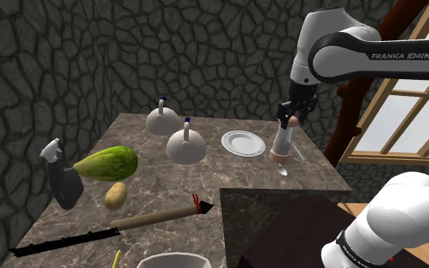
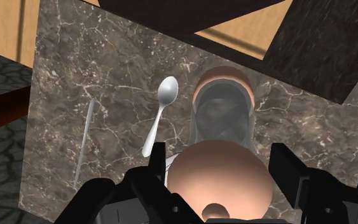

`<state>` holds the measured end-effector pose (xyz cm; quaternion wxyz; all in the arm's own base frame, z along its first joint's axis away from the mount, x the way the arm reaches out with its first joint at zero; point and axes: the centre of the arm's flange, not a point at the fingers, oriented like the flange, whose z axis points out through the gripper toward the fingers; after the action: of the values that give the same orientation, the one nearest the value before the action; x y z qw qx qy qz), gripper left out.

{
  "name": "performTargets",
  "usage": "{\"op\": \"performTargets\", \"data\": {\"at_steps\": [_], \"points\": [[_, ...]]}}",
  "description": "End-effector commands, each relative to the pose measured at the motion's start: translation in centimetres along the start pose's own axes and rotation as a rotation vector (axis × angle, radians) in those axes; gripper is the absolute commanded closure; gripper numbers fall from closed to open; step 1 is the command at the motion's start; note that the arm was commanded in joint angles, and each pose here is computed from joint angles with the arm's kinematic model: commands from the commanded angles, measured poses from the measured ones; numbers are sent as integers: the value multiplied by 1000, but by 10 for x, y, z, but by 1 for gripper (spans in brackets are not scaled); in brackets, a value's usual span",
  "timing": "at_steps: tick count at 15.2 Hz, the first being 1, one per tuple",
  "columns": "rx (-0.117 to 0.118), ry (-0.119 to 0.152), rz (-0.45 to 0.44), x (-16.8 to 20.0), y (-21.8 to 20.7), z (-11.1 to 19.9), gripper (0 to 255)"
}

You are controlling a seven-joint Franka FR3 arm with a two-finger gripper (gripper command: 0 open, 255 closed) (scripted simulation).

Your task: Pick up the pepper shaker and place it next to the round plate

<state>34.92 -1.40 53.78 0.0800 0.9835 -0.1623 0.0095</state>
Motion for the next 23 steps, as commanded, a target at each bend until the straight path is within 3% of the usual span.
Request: {"op": "performTargets", "data": {"at_steps": [1, 23], "points": [[0, 1, 0, 0, -2, 12, 255], [0, 1, 0, -5, -20, 127, 255]]}}
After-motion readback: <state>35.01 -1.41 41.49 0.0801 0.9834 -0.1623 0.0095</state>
